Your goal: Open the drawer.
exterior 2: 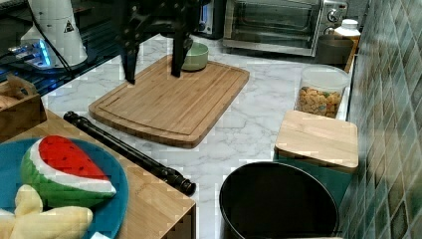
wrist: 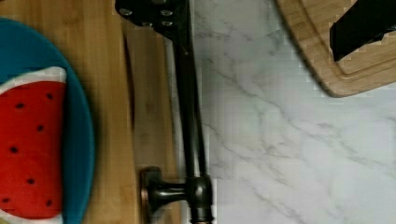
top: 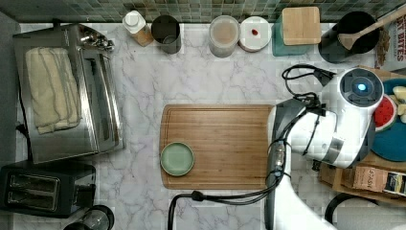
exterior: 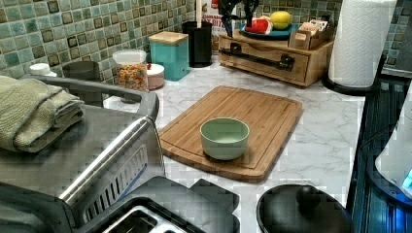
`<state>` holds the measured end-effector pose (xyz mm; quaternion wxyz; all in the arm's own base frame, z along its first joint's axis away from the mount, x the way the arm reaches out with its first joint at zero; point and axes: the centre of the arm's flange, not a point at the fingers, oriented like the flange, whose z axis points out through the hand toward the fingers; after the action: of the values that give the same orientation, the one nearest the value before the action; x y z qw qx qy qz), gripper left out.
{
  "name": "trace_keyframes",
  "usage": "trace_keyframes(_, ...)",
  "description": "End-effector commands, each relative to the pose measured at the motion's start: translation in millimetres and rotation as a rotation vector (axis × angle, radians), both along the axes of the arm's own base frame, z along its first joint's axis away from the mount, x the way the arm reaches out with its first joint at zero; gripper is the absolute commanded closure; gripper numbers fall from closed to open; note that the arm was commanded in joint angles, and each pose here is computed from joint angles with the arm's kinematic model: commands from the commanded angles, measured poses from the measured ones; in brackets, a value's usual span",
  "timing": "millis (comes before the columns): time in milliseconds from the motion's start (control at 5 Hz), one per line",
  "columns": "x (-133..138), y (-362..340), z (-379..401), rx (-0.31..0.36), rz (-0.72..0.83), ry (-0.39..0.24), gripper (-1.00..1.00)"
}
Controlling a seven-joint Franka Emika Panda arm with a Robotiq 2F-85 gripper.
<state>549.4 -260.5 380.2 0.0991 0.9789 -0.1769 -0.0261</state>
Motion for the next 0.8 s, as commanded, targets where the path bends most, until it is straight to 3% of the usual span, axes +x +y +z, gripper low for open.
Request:
trace_keyframes(200,10,-29,-14,-0.020,0.095,-0.018,-1.00)
trace_keyframes(800,14,-36,-39,-0.001,0.116,0.001,-1.00)
